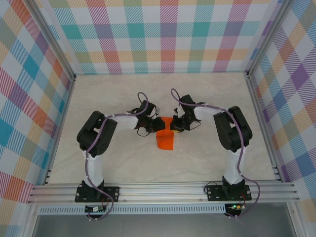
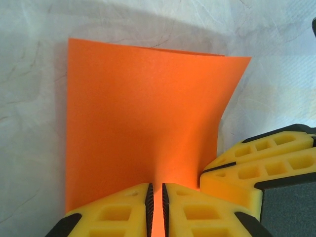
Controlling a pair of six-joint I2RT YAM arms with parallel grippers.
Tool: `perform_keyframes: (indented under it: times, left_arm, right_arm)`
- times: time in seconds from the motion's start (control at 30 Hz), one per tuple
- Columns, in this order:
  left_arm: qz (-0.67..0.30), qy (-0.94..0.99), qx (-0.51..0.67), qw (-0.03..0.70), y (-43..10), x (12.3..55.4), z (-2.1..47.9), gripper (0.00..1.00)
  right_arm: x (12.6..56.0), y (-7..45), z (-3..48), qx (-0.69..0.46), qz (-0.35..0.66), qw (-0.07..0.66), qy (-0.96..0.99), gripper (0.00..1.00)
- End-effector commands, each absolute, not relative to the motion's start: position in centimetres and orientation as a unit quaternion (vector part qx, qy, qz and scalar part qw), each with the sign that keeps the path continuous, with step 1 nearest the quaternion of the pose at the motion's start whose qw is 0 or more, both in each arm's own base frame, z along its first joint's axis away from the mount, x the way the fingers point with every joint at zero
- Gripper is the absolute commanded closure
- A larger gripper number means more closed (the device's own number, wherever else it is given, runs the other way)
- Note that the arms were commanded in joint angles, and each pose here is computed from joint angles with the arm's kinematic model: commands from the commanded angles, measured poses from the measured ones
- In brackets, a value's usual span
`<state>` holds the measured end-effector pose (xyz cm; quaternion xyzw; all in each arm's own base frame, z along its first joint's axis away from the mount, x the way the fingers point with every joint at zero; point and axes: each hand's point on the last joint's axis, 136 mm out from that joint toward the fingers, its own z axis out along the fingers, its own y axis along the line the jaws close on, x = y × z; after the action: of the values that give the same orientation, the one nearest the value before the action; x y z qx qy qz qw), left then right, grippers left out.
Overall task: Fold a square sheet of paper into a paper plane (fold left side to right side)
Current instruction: Hold the square sheet of paper at the center of the table, then first fold the square sheet of paper in half at the center of the table.
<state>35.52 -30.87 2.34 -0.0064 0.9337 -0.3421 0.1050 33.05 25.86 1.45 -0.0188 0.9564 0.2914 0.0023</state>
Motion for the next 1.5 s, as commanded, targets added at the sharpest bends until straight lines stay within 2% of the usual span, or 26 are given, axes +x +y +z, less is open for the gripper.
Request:
perform_keyframes:
  times: [0.0, 0.27, 0.63, 1.07, 1.47]
  left_arm:
    - [-0.314, 0.943, -0.011, 0.108, -30.2, 35.7, 2.5, 0.82]
    - [-0.320, 0.941, -0.007, 0.111, -31.1, 37.0, 2.8, 0.81]
    - [-0.297, 0.948, -0.021, 0.109, -30.0, 38.1, 0.6, 0.85]
    - [-0.287, 0.946, -0.053, 0.141, -27.2, 41.2, 1.4, 0.85]
    - [-0.296, 0.939, -0.068, 0.159, -26.7, 45.0, 1.5, 0.85]
  right_arm:
    - [31.1, 23.5, -2.0, -0.013, 0.216, -0.043, 0.975, 0.90]
    - [30.8, 22.5, -3.1, -0.014, 0.184, -0.053, 0.981, 0.90]
    - [30.5, 21.6, -3.5, -0.021, 0.158, -0.058, 0.985, 0.90]
    - [30.2, 21.1, -3.7, -0.027, 0.147, -0.061, 0.987, 0.90]
    - [30.3, 21.3, -3.3, -0.028, 0.152, -0.059, 0.986, 0.90]
